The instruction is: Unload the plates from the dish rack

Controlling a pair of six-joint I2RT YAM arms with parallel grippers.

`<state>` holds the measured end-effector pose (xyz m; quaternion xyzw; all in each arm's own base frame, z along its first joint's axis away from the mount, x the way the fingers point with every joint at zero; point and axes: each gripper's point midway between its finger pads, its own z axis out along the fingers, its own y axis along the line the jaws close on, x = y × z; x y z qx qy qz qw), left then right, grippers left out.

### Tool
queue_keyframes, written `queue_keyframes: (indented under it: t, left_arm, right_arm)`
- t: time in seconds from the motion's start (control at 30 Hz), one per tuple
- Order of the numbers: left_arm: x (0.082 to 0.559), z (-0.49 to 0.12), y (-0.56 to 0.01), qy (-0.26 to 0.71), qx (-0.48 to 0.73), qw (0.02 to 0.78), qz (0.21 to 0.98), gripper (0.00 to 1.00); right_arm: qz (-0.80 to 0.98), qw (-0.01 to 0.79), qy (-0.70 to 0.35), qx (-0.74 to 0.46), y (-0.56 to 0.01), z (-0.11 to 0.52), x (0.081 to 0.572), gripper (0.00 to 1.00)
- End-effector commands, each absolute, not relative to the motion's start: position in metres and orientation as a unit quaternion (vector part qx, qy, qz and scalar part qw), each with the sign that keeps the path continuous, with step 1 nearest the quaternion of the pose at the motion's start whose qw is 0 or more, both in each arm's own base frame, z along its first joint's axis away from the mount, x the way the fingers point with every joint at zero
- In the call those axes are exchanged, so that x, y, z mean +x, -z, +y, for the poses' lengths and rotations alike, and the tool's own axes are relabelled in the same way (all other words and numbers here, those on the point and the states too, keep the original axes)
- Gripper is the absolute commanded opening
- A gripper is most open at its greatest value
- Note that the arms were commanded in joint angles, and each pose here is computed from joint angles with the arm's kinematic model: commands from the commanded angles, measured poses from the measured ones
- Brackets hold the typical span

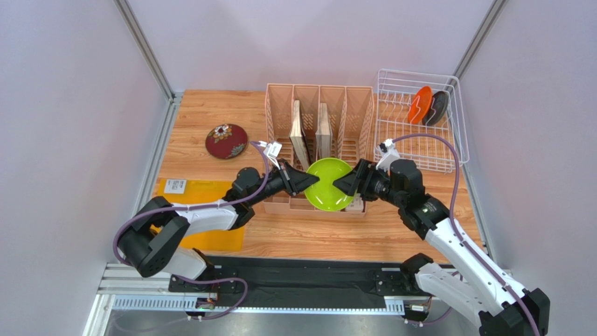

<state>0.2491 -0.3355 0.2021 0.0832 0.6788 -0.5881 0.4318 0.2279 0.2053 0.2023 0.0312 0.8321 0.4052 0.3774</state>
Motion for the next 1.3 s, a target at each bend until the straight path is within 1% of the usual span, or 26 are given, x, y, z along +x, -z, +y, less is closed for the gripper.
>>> queue_keyframes:
  t: [0.0, 0.07, 0.1, 0.17, 0.2, 0.27, 0.3, 0.37, 0.4, 0.53, 0.73, 0.87, 0.9, 0.93, 0.97, 1.0, 1.03, 1.07, 1.1, 1.17, 1.2, 1.27]
  left_arm:
    - [0.250, -0.322, -0.228, 0.553, 0.111, 0.496, 0.661, 0.00]
    - [0.252, -0.312, -0.250, 0.519, 0.133, 0.532, 0.656, 0.00]
    - [0.255, -0.304, -0.237, 0.484, 0.127, 0.526, 0.688, 0.00]
    - [0.256, -0.288, -0.260, 0.450, 0.138, 0.566, 0.676, 0.00]
    - [0.260, -0.275, -0.253, 0.415, 0.126, 0.570, 0.698, 0.00]
    - [0.261, -0.255, -0.276, 0.378, 0.126, 0.607, 0.687, 0.00]
    - [0.265, -0.240, -0.269, 0.339, 0.111, 0.610, 0.708, 0.00]
    - [0.267, -0.213, -0.290, 0.311, 0.087, 0.639, 0.698, 0.00]
    - [0.269, -0.198, -0.283, 0.284, 0.077, 0.635, 0.714, 0.00]
    - [0.275, -0.133, -0.310, 0.207, 0.030, 0.688, 0.695, 0.00]
    - [0.280, -0.062, -0.319, 0.117, -0.038, 0.714, 0.689, 0.00]
    - [0.297, -0.039, -0.310, 0.091, -0.066, 0.710, 0.695, 0.00]
    - [0.305, -0.039, -0.299, 0.096, -0.064, 0.698, 0.707, 0.00]
    - [0.311, -0.025, -0.285, 0.084, -0.084, 0.689, 0.715, 0.00]
    - [0.320, -0.028, -0.290, 0.113, -0.084, 0.701, 0.699, 0.00]
    - [0.331, -0.027, -0.274, 0.123, -0.087, 0.688, 0.710, 0.00]
    - [0.338, -0.012, -0.260, 0.122, -0.104, 0.680, 0.715, 0.00]
    - [0.346, -0.009, -0.263, 0.137, -0.110, 0.689, 0.703, 0.00]
    - [0.360, -0.011, -0.241, 0.154, -0.107, 0.663, 0.725, 0.00]
    - [0.377, 0.003, -0.235, 0.156, -0.118, 0.663, 0.723, 0.00]
    - [0.387, 0.003, -0.217, 0.169, -0.124, 0.644, 0.736, 0.00]
    - [0.401, 0.011, -0.221, 0.180, -0.123, 0.659, 0.720, 0.00]
  right_arm:
    - [0.823, 0.448, -0.346, 0.045, -0.235, 0.182, 0.244, 0.78]
    - [0.826, 0.472, -0.301, 0.064, -0.240, 0.162, 0.249, 0.82]
    - [0.822, 0.493, -0.279, 0.067, -0.245, 0.152, 0.251, 0.84]
    - [0.820, 0.509, -0.250, 0.077, -0.250, 0.138, 0.251, 0.85]
    - [0.812, 0.530, -0.229, 0.085, -0.259, 0.127, 0.254, 0.87]
    - [0.808, 0.545, -0.199, 0.102, -0.263, 0.112, 0.255, 0.88]
    - [0.804, 0.553, -0.193, 0.101, -0.269, 0.109, 0.256, 0.89]
    - [0.800, 0.563, -0.178, 0.108, -0.273, 0.102, 0.257, 0.90]
    - [0.799, 0.566, -0.173, 0.110, -0.275, 0.100, 0.258, 0.90]
    - [0.795, 0.576, -0.155, 0.111, -0.280, 0.094, 0.262, 0.91]
    - [0.801, 0.573, -0.134, 0.109, -0.275, 0.093, 0.271, 0.91]
    - [0.807, 0.568, -0.125, 0.105, -0.269, 0.096, 0.279, 0.91]
    - [0.808, 0.566, -0.122, 0.105, -0.267, 0.095, 0.280, 0.91]
    - [0.810, 0.564, -0.121, 0.105, -0.265, 0.097, 0.283, 0.91]
    - [0.811, 0.564, -0.120, 0.103, -0.264, 0.097, 0.285, 0.91]
    - [0.811, 0.563, -0.118, 0.103, -0.263, 0.097, 0.287, 0.91]
    - [0.811, 0.564, -0.116, 0.104, -0.263, 0.096, 0.289, 0.91]
    - [0.814, 0.560, -0.114, 0.103, -0.260, 0.097, 0.292, 0.91]
    - [0.814, 0.560, -0.112, 0.104, -0.261, 0.095, 0.294, 0.91]
    - [0.818, 0.554, -0.117, 0.102, -0.259, 0.097, 0.300, 0.92]
    - [0.818, 0.553, -0.119, 0.107, -0.259, 0.096, 0.302, 0.91]
    - [0.818, 0.549, -0.131, 0.106, -0.259, 0.100, 0.307, 0.91]
